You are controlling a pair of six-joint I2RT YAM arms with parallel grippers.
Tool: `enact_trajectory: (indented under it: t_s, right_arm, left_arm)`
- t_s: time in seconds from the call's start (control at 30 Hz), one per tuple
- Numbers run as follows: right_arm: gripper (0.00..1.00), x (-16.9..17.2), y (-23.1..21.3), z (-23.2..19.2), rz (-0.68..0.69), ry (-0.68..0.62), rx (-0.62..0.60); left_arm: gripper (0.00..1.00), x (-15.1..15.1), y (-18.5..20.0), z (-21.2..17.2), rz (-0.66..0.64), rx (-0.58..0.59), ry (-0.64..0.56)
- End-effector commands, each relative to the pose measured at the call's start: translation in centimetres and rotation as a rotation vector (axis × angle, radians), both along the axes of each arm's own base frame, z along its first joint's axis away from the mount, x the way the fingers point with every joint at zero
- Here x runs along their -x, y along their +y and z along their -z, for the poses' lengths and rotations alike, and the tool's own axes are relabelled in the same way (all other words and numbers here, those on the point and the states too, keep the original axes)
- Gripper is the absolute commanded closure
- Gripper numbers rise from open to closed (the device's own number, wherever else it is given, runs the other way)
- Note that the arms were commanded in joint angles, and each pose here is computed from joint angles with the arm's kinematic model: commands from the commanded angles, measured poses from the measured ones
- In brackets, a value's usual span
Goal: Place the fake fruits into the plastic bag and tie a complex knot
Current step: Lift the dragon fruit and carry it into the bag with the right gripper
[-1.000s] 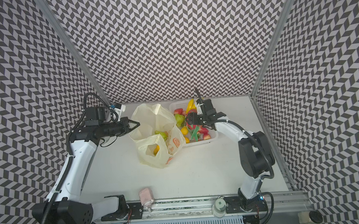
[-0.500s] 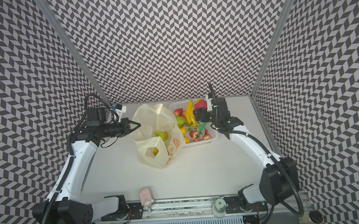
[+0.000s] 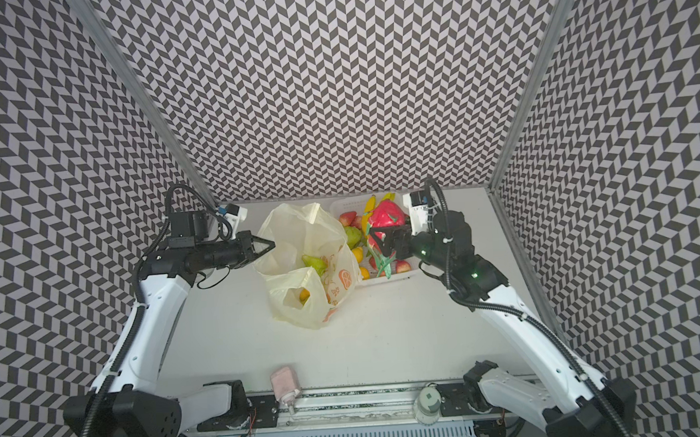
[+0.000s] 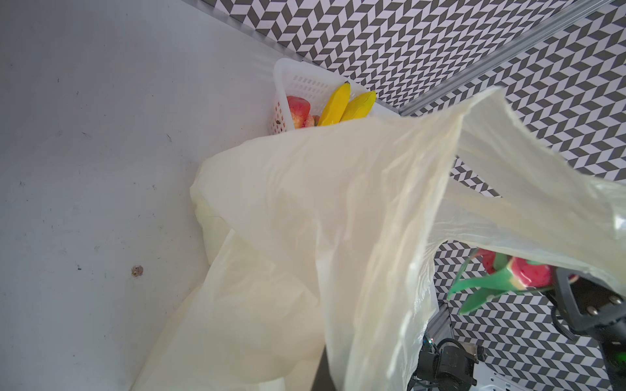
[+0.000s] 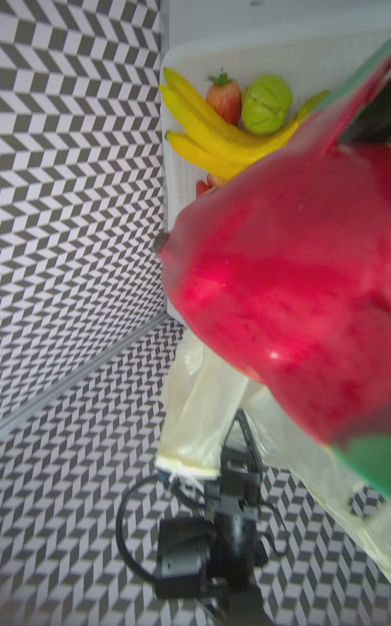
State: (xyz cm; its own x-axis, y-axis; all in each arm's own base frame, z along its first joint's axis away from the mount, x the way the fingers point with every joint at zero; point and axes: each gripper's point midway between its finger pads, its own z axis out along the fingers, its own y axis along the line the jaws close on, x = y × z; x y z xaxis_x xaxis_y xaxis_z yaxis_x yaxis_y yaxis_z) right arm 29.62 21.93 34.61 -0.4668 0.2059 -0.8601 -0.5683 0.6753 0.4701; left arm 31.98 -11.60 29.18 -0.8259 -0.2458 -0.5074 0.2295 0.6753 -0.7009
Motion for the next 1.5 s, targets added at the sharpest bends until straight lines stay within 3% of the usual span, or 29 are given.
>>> enact_trajectory:
  t_s: [0.0, 0.3, 0.7, 1.47]
  right_arm:
    - [0.46, 2.9, 2.3, -7.0, -0.100, -0.214, -0.158]
    - [0.47, 4.8, 8.0, -9.5, -0.177, -0.361, -0.158]
    - [0.47, 3.3, 13.1, -8.7, -0.217, -0.505, -0.101]
    - [0.45, -0.4, 19.0, 2.8, -0.236, -0.392, 0.122]
  left_arm:
    - [1.00, 0.4, -0.3, -0.7, 0.013, 0.008, -0.032]
    - [1.00, 0.6, -0.7, -0.8, 0.023, 0.012, -0.031]
    - [1.00, 1.0, -1.5, -1.5, 0.056, 0.028, -0.050]
    - [1.00, 1.1, -2.0, -1.9, 0.064, 0.033, -0.062]
